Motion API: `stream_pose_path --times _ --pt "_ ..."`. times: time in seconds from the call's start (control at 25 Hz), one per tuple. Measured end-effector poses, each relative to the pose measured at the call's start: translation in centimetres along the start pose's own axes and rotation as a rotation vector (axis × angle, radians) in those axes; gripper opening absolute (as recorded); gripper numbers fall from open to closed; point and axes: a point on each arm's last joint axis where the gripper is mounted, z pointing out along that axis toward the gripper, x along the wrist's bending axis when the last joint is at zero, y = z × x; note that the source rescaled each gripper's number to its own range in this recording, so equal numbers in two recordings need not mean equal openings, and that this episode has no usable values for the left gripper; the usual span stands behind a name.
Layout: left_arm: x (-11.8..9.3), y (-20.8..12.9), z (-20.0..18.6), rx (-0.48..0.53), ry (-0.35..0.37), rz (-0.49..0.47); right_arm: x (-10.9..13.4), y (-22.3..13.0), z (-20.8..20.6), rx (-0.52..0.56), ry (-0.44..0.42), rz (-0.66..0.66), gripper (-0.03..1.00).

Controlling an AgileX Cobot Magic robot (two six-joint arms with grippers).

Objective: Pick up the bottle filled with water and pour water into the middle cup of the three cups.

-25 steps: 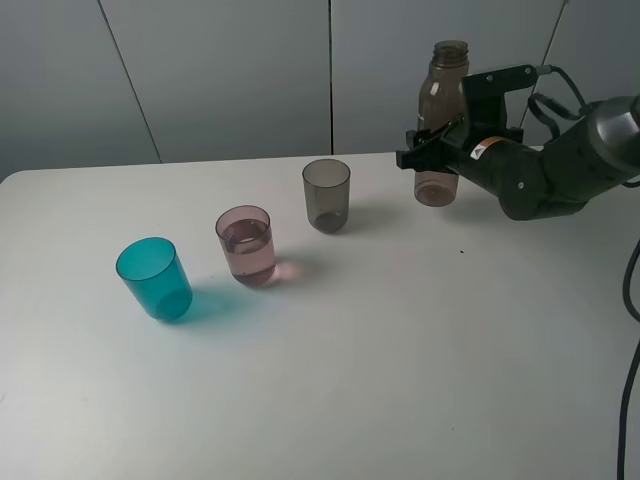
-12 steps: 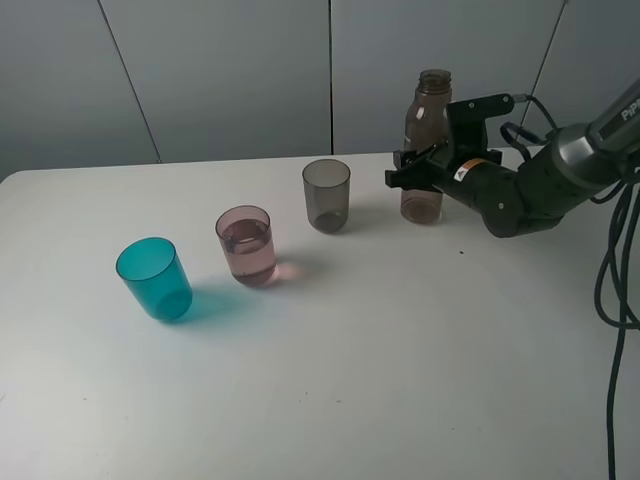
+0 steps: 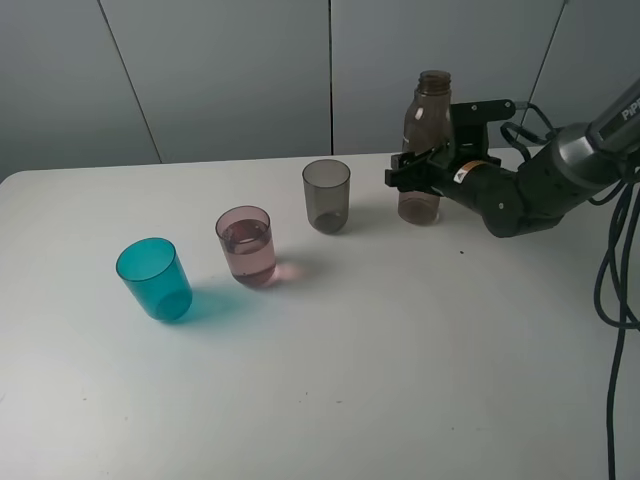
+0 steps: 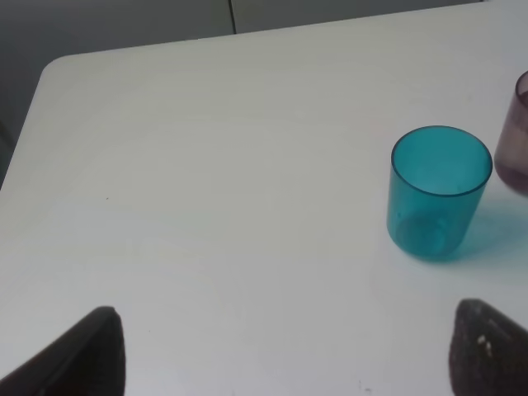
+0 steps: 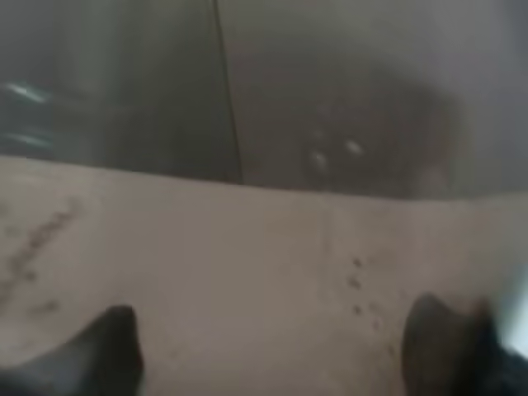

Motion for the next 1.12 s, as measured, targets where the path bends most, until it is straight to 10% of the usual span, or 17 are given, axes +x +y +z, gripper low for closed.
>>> stream_pose_path --times 0.36,1.12 --pt "0.0 0.0 0.0 0.000 0.000 -0.002 0.0 0.5 -2.7 0.042 -0.003 0.002 0.91" --pt "0.0 0.0 0.0 0.000 0.000 -0.002 0.7 10.6 -19.2 0.099 0.016 -0.046 0.93"
